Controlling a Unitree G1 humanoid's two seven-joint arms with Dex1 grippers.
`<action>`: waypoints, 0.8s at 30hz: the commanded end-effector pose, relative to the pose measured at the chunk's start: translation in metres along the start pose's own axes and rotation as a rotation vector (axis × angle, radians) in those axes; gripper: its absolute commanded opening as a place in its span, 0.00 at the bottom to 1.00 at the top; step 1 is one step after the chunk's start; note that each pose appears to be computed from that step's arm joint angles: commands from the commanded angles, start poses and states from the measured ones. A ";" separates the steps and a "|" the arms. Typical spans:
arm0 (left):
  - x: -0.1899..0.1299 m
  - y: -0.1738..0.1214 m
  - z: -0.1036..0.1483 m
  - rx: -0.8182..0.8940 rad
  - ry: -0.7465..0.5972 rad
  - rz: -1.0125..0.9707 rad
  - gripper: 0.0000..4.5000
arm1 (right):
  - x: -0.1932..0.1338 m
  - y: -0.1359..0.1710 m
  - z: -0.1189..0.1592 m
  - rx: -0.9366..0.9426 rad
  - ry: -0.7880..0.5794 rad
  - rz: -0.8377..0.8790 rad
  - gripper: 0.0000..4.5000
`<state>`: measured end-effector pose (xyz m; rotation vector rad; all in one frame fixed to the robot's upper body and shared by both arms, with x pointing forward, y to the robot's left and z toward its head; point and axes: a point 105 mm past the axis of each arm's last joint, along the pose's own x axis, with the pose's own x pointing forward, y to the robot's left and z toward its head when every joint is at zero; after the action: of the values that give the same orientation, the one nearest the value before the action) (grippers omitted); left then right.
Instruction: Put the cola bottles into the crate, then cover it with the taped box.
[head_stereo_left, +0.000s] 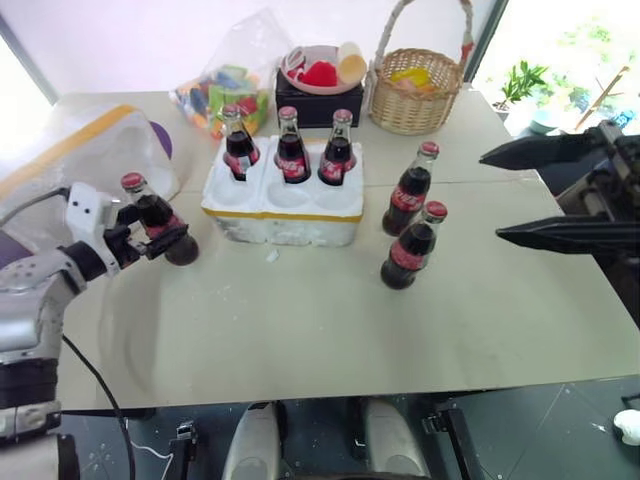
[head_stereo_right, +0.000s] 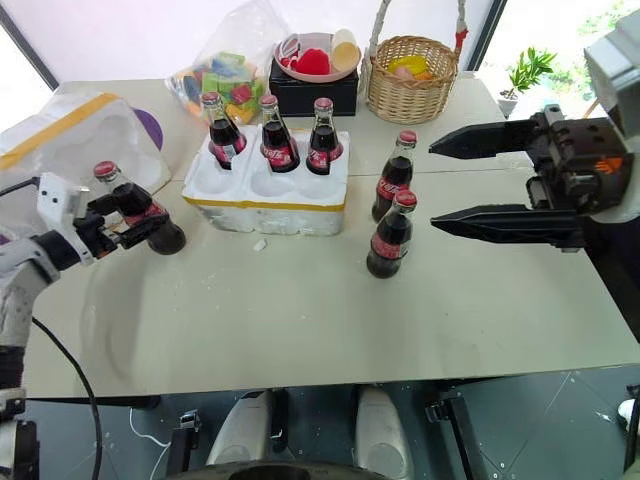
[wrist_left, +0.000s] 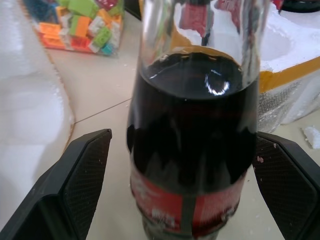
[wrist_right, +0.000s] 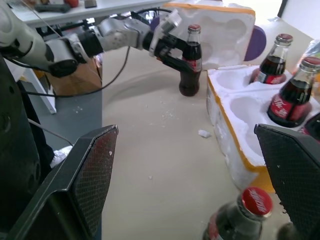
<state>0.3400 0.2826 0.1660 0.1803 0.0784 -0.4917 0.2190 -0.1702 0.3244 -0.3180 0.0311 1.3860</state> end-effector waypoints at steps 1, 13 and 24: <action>0.007 0.004 0.006 0.035 -0.027 -0.007 0.98 | 0.003 0.008 0.010 -0.057 -0.019 0.002 1.00; -0.036 -0.035 0.017 -0.045 0.126 -0.373 0.62 | 0.008 0.001 0.001 -0.061 -0.001 -0.071 1.00; 0.007 -0.028 0.121 -0.033 -0.167 -0.476 0.62 | 0.006 -0.002 -0.009 -0.048 -0.003 -0.147 1.00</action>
<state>0.3281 0.2359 0.2690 0.0604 0.0177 -0.9789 0.2269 -0.1649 0.3051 -0.3182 0.0305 1.2707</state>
